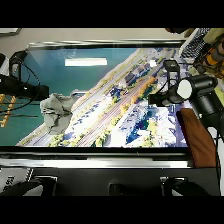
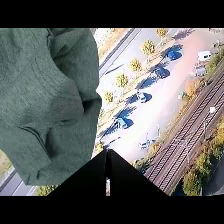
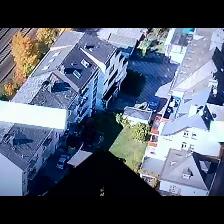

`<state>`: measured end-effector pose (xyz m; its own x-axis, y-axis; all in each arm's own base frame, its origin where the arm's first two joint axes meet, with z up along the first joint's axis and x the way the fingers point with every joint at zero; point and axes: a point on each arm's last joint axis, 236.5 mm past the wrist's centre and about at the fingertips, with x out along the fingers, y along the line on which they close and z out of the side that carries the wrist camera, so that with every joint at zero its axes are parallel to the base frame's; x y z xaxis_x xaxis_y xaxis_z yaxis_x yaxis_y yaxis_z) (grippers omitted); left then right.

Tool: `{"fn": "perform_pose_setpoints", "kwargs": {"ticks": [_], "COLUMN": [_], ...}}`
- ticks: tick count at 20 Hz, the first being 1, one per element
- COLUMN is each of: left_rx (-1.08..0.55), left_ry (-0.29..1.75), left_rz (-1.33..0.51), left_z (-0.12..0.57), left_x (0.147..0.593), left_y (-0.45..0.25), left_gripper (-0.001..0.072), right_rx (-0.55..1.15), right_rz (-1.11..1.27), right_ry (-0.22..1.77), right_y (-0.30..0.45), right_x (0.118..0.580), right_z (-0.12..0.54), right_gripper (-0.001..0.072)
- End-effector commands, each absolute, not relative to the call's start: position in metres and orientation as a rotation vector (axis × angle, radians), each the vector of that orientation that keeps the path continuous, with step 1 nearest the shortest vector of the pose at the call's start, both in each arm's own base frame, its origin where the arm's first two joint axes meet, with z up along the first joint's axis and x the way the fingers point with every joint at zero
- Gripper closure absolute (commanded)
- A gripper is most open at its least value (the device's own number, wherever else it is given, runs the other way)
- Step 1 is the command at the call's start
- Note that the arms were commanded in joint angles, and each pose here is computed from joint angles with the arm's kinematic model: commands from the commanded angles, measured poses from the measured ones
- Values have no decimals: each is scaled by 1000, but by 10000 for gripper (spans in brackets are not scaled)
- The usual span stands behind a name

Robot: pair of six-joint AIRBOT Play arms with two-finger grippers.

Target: Fold the clothes and pants, and hang the long-sleeved shirts on hangers.

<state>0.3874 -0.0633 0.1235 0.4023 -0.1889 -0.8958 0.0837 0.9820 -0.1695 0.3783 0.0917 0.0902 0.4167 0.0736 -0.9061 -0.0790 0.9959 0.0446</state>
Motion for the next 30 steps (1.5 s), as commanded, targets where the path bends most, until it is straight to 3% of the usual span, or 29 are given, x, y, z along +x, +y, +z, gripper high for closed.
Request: {"fn": "perform_pose_setpoints", "kwargs": {"ticks": [1,28,29,30], "left_rx": [-102,-103,-102,-94], "left_ry": [1144,1144,1144,1144], "left_rz": [-173,-173,-172,-158], "left_z": [124,124,124,123], "left_x": [387,387,387,388], "left_y": [-63,-63,-63,-59], "left_gripper": [688,688,682,526], "right_rx": [-6,-5,-5,-5], "right_rz": [96,96,96,96], "right_ry": [1135,1135,1135,1136], "right_y": [92,92,92,92], "right_x": [378,378,378,378], "right_z": [91,91,91,91], "right_gripper": [673,673,673,673]}}
